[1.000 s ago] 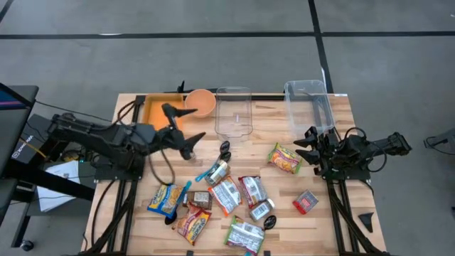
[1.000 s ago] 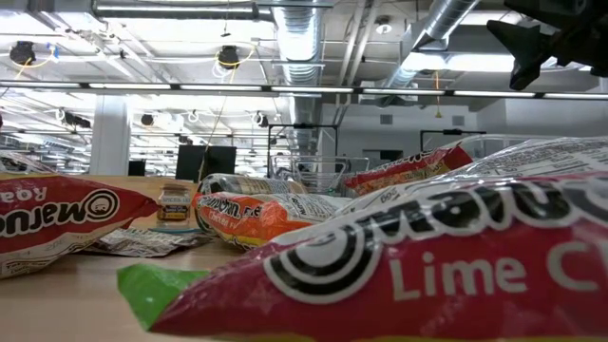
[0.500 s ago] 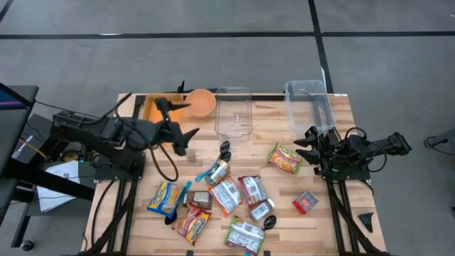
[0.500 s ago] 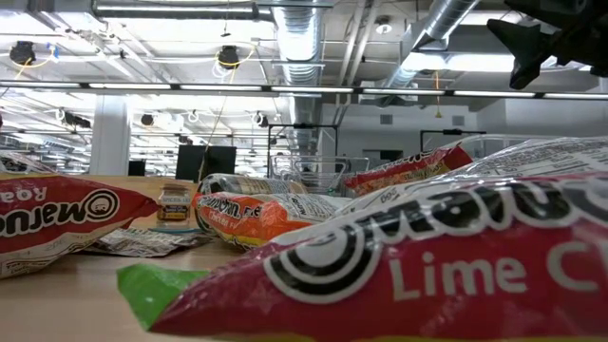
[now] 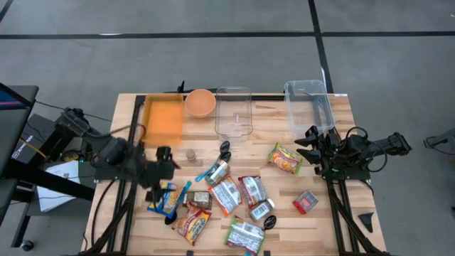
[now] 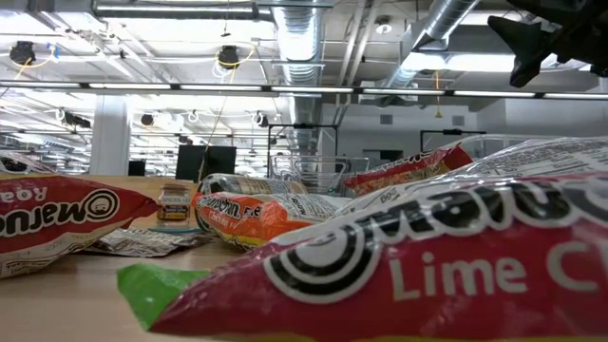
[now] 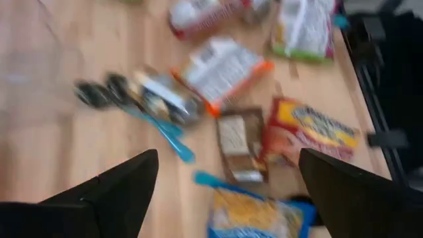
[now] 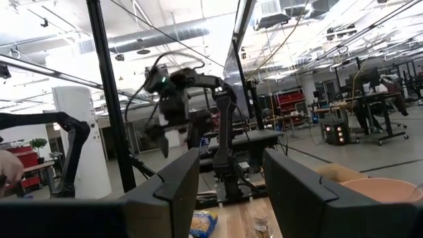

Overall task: Pick & Place Food Item
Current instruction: Put the blue noodle pack into the transparent container

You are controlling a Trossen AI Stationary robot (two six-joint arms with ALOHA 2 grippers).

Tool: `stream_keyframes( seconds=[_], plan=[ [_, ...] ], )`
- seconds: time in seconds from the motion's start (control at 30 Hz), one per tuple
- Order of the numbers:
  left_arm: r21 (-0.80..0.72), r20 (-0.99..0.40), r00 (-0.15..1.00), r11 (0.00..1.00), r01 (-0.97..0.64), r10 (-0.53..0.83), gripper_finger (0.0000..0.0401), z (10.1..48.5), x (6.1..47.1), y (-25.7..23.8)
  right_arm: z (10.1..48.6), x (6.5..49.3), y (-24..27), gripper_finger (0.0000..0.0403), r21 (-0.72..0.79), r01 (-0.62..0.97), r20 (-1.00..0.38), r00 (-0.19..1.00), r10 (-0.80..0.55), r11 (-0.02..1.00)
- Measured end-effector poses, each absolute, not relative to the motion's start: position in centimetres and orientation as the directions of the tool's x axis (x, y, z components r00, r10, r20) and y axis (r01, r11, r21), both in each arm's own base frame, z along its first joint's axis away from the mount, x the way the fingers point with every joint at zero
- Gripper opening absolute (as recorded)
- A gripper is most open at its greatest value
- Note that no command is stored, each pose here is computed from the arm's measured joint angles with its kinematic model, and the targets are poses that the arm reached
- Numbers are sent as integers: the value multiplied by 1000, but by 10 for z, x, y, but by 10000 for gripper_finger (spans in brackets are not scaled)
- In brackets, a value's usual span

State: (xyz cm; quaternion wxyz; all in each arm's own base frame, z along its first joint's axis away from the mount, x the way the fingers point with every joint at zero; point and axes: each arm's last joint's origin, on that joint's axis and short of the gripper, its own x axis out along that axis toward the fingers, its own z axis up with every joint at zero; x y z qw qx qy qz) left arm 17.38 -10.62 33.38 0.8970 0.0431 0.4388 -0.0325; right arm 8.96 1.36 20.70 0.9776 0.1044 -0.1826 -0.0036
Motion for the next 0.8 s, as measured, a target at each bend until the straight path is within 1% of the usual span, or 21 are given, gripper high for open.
stream_keyframes(
  seconds=[0.1, 0.2, 0.33, 0.43, 0.57, 0.63, 0.7, 0.8],
  plan=[
    [13, -818, 574, 999, 44, -15, 352, 317, 169, -112, 207, 90, 14, 163, 187, -24, 357, 933, -45, 982],
    [-24, -844, 536, 998, -50, 7, 348, 300, 166, -113, 207, 90, 14, 163, 185, -23, 358, 933, -45, 982],
    [-10, -884, 464, 989, -145, 60, 343, 271, 161, -109, 207, 90, 14, 163, 180, -21, 358, 933, -45, 983],
    [-21, -922, 382, 975, -220, 66, 341, 248, 157, -105, 208, 89, 13, 163, 168, -17, 366, 929, -46, 986],
    [-54, -964, 265, 949, -311, 32, 337, 226, 154, -99, 210, 89, 13, 163, 161, -15, 383, 923, -48, 987],
    [-71, -970, 242, 938, -340, 14, 334, 218, 155, -97, 210, 88, 13, 163, 149, -10, 390, 920, -49, 989],
    [-103, -970, 244, 934, -343, -17, 329, 213, 156, -97, 211, 88, 13, 163, 146, -9, 397, 916, -50, 989],
    [-159, -959, 276, 927, -339, -63, 320, 208, 160, -99, 212, 87, 13, 163, 141, -8, 410, 911, -51, 990]
  ],
)
